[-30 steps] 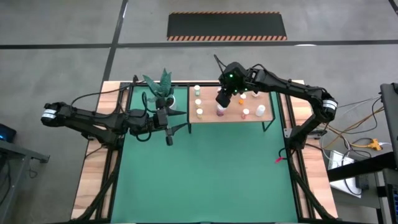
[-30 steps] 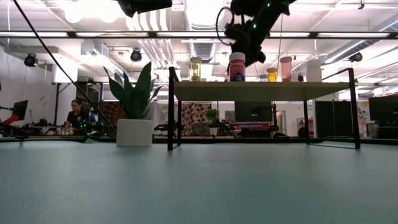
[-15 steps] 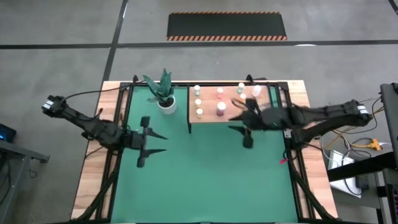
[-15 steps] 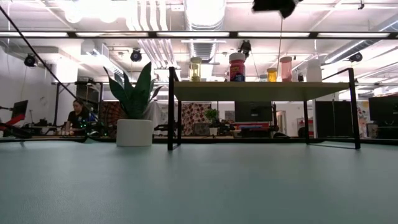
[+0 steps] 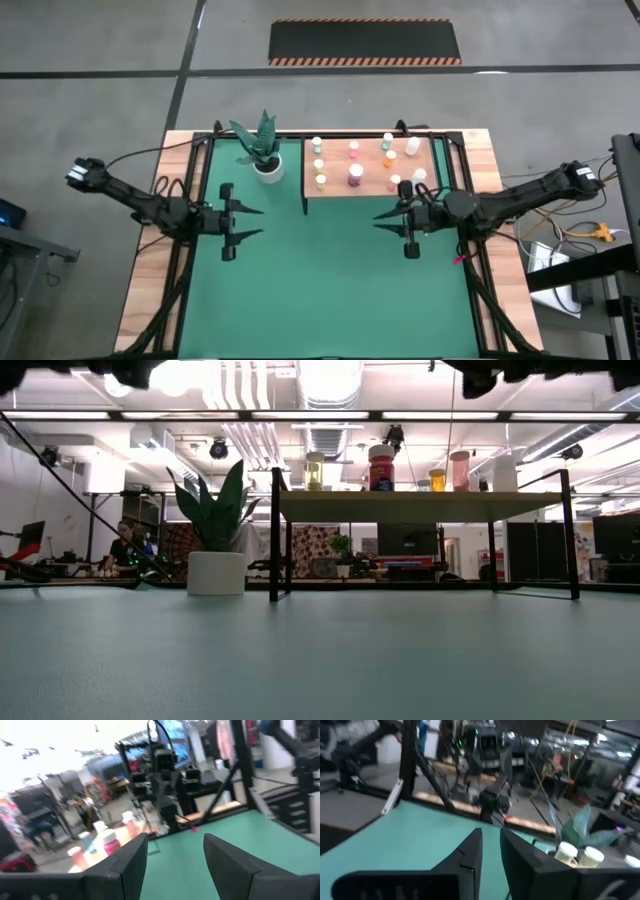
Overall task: Pick and place medicine bottles onto shelf by color
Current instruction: Return to Home Position
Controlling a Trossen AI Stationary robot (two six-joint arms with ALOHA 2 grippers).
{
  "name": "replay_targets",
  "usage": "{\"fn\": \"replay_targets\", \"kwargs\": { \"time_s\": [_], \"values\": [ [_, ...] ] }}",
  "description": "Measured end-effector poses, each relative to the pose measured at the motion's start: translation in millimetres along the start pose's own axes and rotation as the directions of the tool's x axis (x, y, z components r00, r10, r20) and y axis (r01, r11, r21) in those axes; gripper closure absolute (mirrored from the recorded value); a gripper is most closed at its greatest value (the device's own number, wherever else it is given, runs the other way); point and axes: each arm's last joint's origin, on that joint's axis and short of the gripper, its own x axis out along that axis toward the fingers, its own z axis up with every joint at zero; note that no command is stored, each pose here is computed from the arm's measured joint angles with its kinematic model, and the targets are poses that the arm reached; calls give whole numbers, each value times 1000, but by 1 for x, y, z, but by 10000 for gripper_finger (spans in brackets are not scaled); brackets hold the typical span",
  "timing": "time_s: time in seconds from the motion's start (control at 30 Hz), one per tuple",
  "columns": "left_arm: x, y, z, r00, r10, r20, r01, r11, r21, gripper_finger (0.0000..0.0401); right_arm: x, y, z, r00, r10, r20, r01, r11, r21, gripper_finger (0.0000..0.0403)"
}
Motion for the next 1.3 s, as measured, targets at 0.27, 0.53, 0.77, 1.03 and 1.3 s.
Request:
{"fn": "replay_targets", "kwargs": {
  "time_s": [0.27, 0.53, 0.77, 1.03, 1.3],
  "values": [
    [-9, 8, -28, 995, 95, 23, -95, 995, 8, 255, -7, -30, -9, 999, -24, 48, 25, 1000, -4, 369],
    [-24, 10, -39, 996, 68, -52, -71, 996, -59, 308, -23, -31, -23, 999, -45, 28, 44, 999, 24, 371],
    [-41, 14, -46, 997, 72, -37, -75, 992, -99, 334, -39, -27, -34, 995, -67, 68, 66, 998, 15, 371],
    [-54, 15, -58, 995, 97, 31, -92, 988, -126, 336, -67, -28, -31, 974, -118, 194, 113, 993, 33, 371],
    [-58, 14, -66, 993, 105, 47, -99, 988, -118, 336, -97, -29, -29, 931, -212, 297, 209, 977, 44, 371]
  ]
}}
